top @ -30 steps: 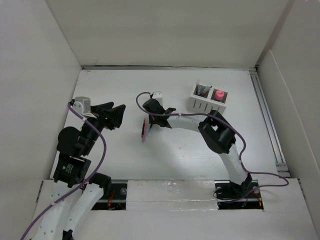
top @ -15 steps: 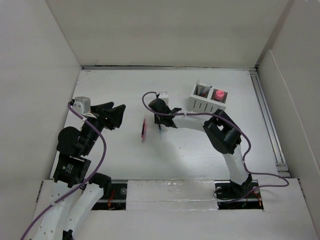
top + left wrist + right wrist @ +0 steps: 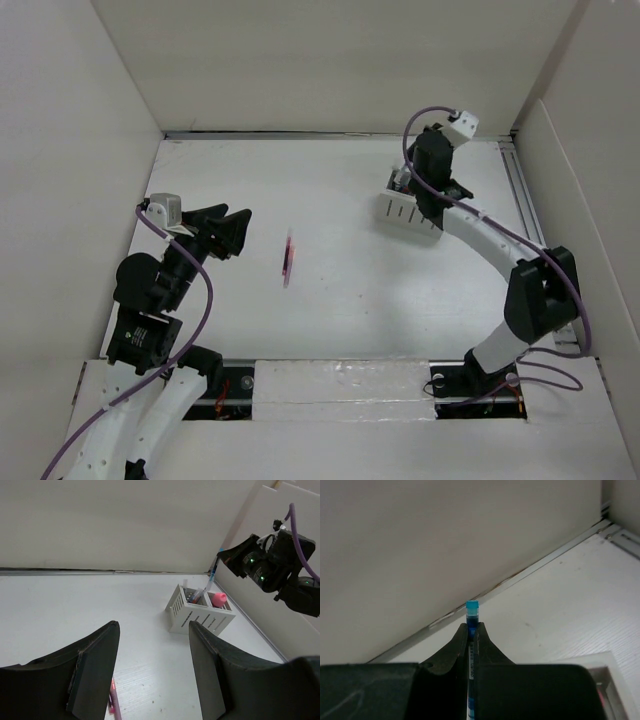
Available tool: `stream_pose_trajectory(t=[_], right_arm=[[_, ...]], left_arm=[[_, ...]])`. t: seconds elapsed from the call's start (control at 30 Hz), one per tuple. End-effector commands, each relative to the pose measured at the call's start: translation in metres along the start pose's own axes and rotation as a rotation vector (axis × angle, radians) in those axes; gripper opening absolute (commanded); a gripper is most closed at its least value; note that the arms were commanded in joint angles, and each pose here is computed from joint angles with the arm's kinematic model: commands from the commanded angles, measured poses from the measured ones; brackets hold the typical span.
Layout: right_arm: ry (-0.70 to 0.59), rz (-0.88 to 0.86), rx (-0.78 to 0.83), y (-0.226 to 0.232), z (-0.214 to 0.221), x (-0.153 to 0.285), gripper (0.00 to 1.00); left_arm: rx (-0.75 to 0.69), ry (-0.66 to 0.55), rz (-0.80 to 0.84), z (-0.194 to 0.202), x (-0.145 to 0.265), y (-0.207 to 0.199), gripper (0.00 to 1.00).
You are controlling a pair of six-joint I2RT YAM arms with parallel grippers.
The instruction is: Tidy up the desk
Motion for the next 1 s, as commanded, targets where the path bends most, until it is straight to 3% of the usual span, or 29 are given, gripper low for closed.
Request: stream_pose_trajectory(t=[0.0, 0.23, 0.77, 0.83, 0.9, 0.93, 0.97], right_arm=[[-0.142, 0.057, 0.027, -0.004, -0.012, -0.027, 0.00], [-0.221, 0.147, 0.182, -0.009, -0.011, -0.058, 0.00], [-0.174, 0.157, 0.268, -0.021, 0.049, -0.034, 0.02], [-0.173, 0.183, 0.279, -0.024, 0.055, -0.031, 0.09], [-0.170, 0.181, 0.255, -0.024, 0.053, -0.024, 0.37], [-0.166, 0.176, 0.255, -0.024, 0.054, -0.024, 0.38], [-0.143, 0.167, 0.244, -0.024, 0.056, -0.018, 0.46]], left_arm=[[-0.013, -0.045, 0.029, -0.008, 0.000, -0.003, 0.53], [-0.018, -0.050, 0.017, -0.009, 0.000, -0.002, 0.53], [-0.013, -0.035, 0.021, -0.007, -0.003, -0.002, 0.53], [-0.014, -0.032, 0.022, -0.006, -0.003, -0.002, 0.53], [-0.014, -0.030, 0.025, -0.006, -0.004, -0.002, 0.53], [-0.014, -0.030, 0.025, -0.006, -0.005, -0.002, 0.53], [-0.013, -0.030, 0.028, -0.006, -0.004, -0.002, 0.53]])
Point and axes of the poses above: each gripper's point midway between its finger pads, its own x axis back along the fingers, its own y axis along the line the jaws close on, z = x × y, the point moved 10 cm from there along x, back along the fingers, and after that the axes turned 12 degrees about -x, right-handed, at the moved point
